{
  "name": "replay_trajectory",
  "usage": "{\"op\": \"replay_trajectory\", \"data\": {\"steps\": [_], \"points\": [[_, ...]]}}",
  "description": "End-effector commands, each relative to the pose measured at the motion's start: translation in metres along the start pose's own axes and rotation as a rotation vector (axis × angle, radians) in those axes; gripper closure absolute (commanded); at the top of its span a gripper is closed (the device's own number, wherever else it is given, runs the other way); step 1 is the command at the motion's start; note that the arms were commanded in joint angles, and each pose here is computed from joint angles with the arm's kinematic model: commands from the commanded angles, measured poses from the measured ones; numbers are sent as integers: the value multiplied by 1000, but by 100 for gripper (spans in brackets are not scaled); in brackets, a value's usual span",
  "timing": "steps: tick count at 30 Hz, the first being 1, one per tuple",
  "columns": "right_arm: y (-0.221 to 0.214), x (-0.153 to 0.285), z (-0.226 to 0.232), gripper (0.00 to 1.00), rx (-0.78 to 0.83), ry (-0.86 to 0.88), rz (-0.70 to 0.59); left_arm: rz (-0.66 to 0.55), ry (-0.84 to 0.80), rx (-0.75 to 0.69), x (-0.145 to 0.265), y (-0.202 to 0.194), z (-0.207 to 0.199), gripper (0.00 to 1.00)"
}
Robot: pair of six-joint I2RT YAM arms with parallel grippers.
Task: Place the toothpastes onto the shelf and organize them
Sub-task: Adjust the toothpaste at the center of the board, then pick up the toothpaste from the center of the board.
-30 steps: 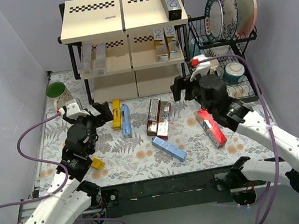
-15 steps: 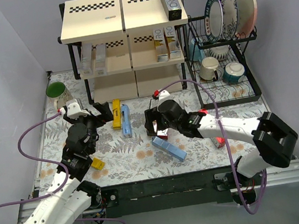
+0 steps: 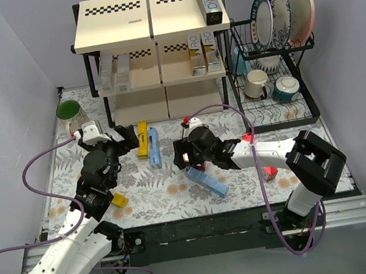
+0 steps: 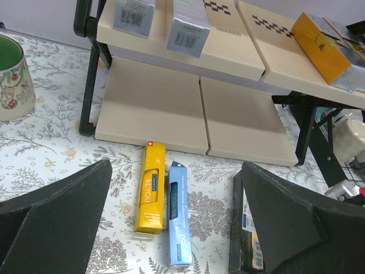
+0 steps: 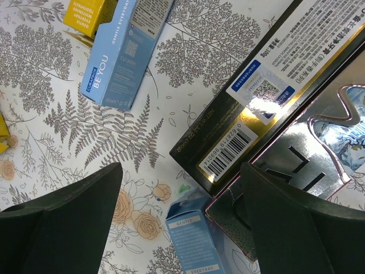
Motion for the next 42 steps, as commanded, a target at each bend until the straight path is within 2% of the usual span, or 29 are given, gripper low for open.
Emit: {"op": "replay_trajectory", "data": {"steps": [1,8,15,20,22,23,25,26,28,33,42], "points": [[-17,-3,-17,8,-3,-41,64,18,-39,3,-1,6,-10,2],[-20,18,-63,8,-11,-177,65,125,-152,13,-9,-12,-37,2],[-17,46,-88,7,21,-241,18,303,-287,71,-27,-34,-82,2],[17,76,-80,7,29,-197,-168,460,-317,49,-46,-70,-119,2],[28,91,-79,7,35,-179,-249,496,-319,33,-50,-82,-131,2],[33,97,-83,7,35,-193,-285,557,-311,3,-54,-105,-138,2],[44,111,-81,7,23,-175,-364,575,-305,-19,-64,-109,-150,2],[39,113,-87,7,21,-189,-376,634,-290,-46,-67,-131,-152,2],[45,124,-86,7,4,-162,-437,649,-284,-66,-78,-136,-162,2],[37,136,-95,8,-12,-159,-487,815,-248,-162,-91,-188,-167,6],[31,140,-105,9,-14,-183,-498,964,-203,-232,-97,-242,-171,13]]}}
Point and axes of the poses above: each gripper's point midway between its finger pads, its own x axis back along the fingers, its own z axis along the line the jaws close on, y = z × x, the point moved 1 cm from there along x, back along the fingers, and after that the axes turned 5 degrees about -x, right-handed, at the moved point
